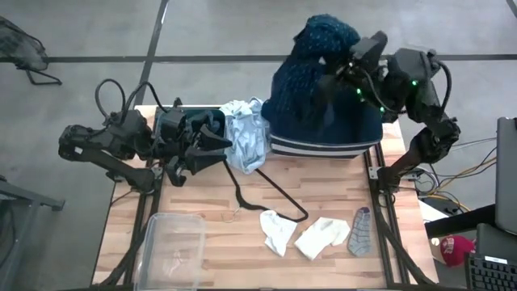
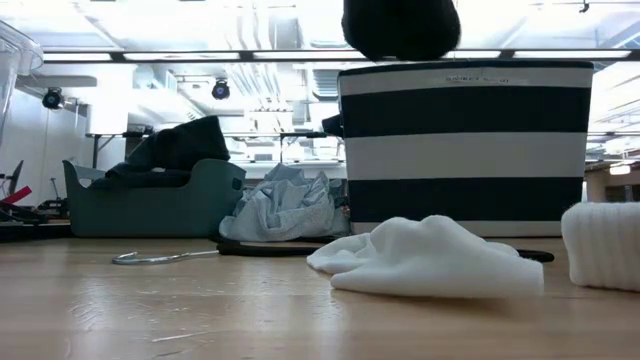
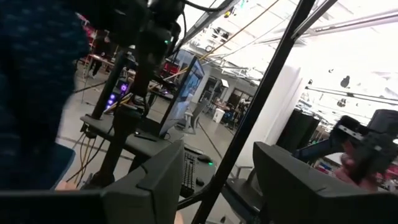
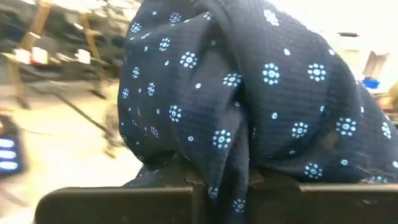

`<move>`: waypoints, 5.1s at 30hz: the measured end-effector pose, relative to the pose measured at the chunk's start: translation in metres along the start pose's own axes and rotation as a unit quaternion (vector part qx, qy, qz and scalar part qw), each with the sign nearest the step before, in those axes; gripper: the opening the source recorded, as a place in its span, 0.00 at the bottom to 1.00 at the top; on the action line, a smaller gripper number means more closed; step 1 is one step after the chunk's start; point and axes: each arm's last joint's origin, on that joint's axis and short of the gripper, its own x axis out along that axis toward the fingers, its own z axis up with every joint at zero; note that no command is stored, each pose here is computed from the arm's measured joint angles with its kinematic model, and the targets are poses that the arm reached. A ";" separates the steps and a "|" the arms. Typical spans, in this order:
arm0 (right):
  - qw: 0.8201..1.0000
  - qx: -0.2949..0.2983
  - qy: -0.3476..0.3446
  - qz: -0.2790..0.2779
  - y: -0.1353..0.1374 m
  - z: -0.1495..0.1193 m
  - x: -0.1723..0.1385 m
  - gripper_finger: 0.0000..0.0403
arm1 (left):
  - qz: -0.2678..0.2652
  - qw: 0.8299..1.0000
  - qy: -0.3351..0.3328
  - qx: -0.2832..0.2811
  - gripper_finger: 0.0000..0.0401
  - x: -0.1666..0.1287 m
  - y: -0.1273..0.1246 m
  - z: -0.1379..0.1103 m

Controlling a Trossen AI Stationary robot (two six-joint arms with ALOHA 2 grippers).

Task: Pick & Place Cloths
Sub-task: Put the blue shirt into the blue bin, then put the white shirt into the blue bin

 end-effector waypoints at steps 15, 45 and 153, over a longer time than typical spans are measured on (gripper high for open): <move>0.964 0.026 0.207 -0.164 -0.043 -0.063 0.025 0.12 | 0.001 1.000 0.000 0.000 0.49 0.000 0.000 0.000; 0.932 0.103 0.339 0.070 0.026 -0.104 0.017 0.75 | 0.241 0.966 0.086 -0.027 0.49 -0.008 0.063 -0.011; 0.955 0.038 0.194 0.222 0.164 -0.216 0.038 0.89 | 0.118 0.992 0.030 -0.046 0.00 -0.035 0.026 0.101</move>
